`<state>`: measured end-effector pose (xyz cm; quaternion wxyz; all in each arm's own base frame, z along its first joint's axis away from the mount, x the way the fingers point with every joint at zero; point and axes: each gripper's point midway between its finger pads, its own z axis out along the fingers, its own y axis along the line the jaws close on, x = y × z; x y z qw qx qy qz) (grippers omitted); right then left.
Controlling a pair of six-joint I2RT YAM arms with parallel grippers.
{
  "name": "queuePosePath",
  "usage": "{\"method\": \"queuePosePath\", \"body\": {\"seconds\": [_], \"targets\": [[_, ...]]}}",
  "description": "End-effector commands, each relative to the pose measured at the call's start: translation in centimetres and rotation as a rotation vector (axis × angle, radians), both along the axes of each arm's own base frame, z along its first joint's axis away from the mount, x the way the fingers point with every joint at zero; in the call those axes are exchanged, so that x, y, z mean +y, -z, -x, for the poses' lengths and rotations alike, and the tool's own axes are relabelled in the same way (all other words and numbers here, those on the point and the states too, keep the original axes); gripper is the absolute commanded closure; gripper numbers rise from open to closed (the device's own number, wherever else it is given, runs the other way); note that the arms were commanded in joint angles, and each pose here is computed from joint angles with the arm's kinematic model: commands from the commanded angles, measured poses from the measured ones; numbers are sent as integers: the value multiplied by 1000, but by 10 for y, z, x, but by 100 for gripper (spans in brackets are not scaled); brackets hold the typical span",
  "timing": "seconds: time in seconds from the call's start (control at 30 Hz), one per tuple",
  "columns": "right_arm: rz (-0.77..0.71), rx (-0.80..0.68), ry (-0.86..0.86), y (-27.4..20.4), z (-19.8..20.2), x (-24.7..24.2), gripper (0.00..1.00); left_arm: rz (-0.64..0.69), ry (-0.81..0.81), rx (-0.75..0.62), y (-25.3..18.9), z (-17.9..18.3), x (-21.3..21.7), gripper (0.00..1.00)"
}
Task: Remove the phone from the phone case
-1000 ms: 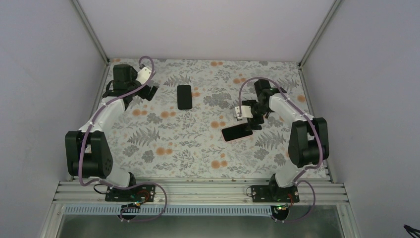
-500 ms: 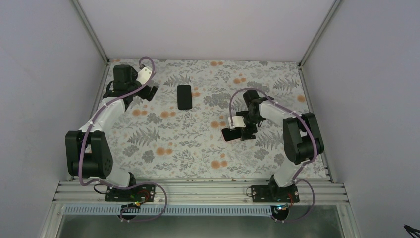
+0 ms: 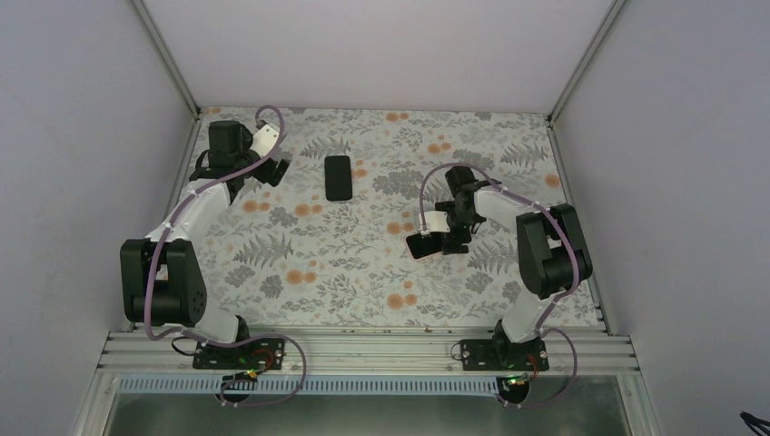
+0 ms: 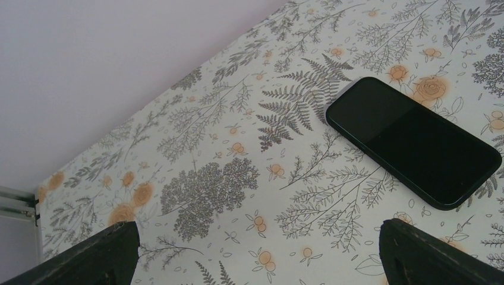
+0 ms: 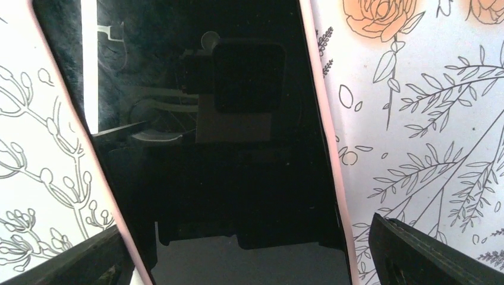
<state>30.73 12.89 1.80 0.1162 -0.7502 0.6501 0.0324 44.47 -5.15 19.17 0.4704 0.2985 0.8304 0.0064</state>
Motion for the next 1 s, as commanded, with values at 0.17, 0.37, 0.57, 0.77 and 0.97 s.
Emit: {"method": "queuePosePath", "body": {"seconds": [0.17, 0.37, 0.57, 0.77, 0.97], "targets": [[33, 22, -3, 12, 4, -5, 13, 9, 74, -14, -8, 2, -15, 0], [14, 32, 27, 4, 4, -2, 37, 8, 115, -13, -12, 1, -30, 0], [-105, 29, 112, -20, -7, 11, 30, 52, 167, -36, -25, -3, -50, 0], [-206, -26, 124, -53, -8, 19, 0, 80, 227, -24, -33, -10, -68, 0], [-101, 49, 49, -38, 15, 4, 0, 90, 249, 1, -24, -6, -74, 0]]}}
